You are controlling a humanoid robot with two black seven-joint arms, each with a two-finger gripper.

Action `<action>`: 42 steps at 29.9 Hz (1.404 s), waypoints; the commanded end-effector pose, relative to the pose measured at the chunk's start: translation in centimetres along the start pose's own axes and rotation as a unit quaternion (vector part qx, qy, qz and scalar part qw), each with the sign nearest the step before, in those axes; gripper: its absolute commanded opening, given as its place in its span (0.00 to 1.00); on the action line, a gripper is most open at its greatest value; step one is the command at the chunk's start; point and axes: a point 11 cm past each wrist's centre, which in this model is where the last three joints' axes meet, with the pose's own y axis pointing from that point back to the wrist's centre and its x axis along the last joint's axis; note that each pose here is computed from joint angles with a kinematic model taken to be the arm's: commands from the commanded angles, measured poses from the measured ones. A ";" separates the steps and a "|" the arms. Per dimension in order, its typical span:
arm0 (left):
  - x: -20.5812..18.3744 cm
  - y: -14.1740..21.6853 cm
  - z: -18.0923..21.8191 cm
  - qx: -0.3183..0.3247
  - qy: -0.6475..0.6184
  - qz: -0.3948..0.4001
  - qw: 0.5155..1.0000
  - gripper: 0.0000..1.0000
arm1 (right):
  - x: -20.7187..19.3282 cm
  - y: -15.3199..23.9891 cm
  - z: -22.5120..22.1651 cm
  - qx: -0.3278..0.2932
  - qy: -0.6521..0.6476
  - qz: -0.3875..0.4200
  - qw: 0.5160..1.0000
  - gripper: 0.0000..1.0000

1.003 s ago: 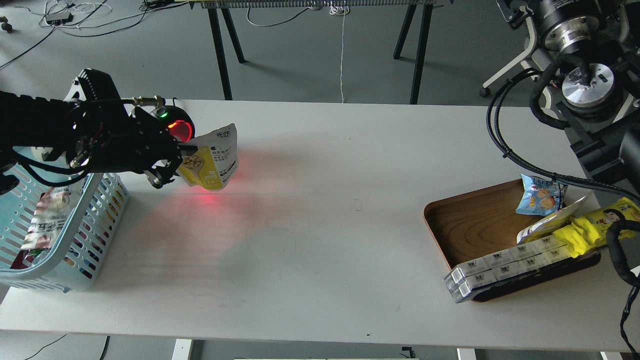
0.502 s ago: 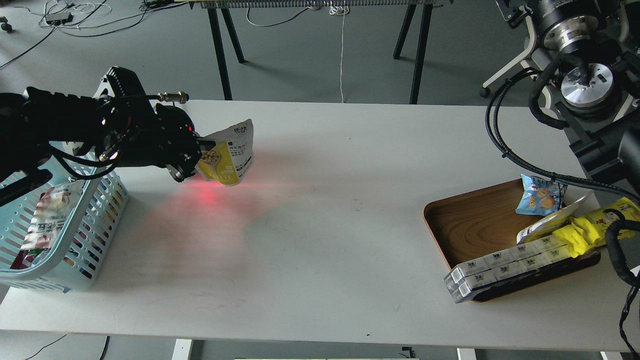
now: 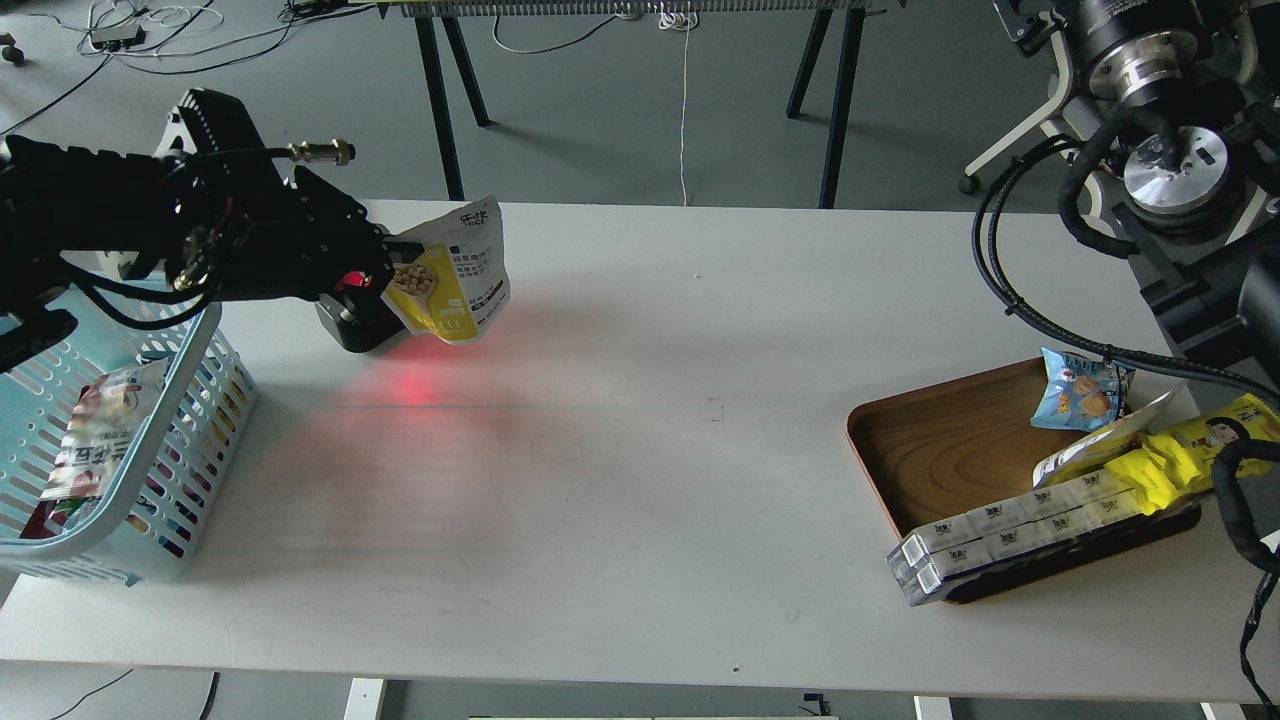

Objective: Scan snack and place in basket
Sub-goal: 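Hold the packet in front of the scanner's red light, then move the packet over the blue basket and drop it in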

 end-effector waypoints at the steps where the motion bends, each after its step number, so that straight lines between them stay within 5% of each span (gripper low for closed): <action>1: 0.4 0.8 -0.2 0.002 -0.003 0.006 1.000 0.01 | 0.0 0.0 -0.2 0.001 0.001 0.000 1.000 1.00; 25: -1.6 1.3 1.6 -0.020 0.001 -0.009 1.000 0.01 | 0.4 0.0 -0.9 0.005 0.008 0.003 1.000 1.00; 32: -0.7 4.8 0.6 0.010 -0.024 0.015 1.000 0.01 | 0.3 0.0 -1.0 0.005 0.008 0.002 1.000 1.00; 42: -2.8 14.5 -3.1 0.101 -0.057 0.002 0.993 0.01 | 0.5 0.1 -0.7 0.004 0.007 0.004 1.000 1.00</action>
